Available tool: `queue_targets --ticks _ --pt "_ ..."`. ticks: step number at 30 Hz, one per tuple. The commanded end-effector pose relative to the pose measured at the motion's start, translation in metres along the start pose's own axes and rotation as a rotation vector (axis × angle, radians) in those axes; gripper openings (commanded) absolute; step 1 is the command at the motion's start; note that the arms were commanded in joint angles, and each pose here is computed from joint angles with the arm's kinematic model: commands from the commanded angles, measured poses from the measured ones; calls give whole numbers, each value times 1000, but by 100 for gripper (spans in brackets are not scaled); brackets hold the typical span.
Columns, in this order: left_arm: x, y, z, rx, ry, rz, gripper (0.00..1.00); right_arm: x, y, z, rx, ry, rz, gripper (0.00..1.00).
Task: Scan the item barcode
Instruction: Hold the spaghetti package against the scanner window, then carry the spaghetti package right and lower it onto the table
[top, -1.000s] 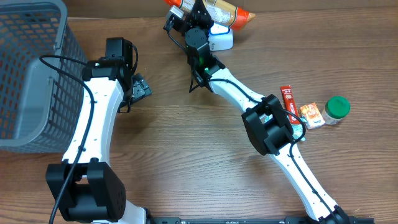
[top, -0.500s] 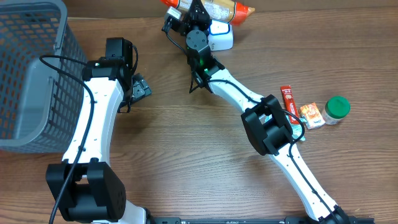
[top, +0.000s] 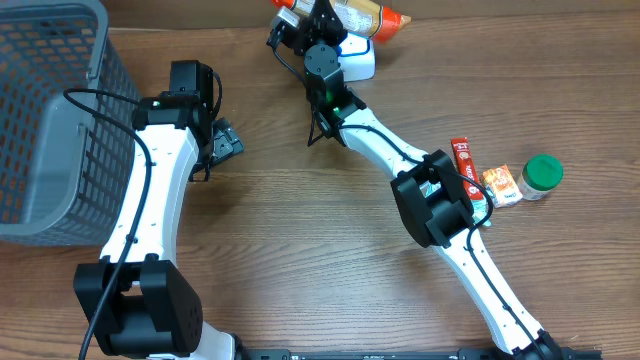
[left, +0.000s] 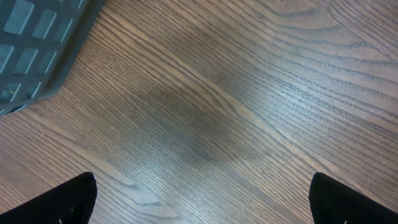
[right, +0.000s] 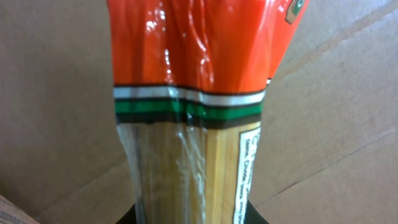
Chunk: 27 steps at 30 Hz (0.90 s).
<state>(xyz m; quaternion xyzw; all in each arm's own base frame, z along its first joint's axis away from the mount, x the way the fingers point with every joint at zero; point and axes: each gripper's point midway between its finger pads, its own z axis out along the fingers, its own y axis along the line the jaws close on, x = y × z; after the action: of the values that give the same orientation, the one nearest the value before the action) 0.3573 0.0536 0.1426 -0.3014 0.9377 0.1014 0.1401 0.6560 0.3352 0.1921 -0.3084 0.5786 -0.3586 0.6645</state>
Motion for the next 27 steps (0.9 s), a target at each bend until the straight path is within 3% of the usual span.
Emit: queue_targets --ticks 1,6,10,13,19,27 --pt "-6 -1 -10 9 -36 9 100 -18 -38 6 55 -36 55 4" --pt "-6 -1 -10 9 -36 9 100 -9 -32 7 38 3 169 3" --pt "-6 -1 -10 9 -36 9 100 4 -56 5 151 76 351 3" --pt "-6 -1 -10 9 -36 9 100 -2 -72 6 181 70 372 3" --pt "-6 -1 -10 9 -36 9 100 -23 -138 2 262 100 414 3" --pt "-6 -1 -10 9 -36 9 100 -15 -239 -30 391 361 394 3"
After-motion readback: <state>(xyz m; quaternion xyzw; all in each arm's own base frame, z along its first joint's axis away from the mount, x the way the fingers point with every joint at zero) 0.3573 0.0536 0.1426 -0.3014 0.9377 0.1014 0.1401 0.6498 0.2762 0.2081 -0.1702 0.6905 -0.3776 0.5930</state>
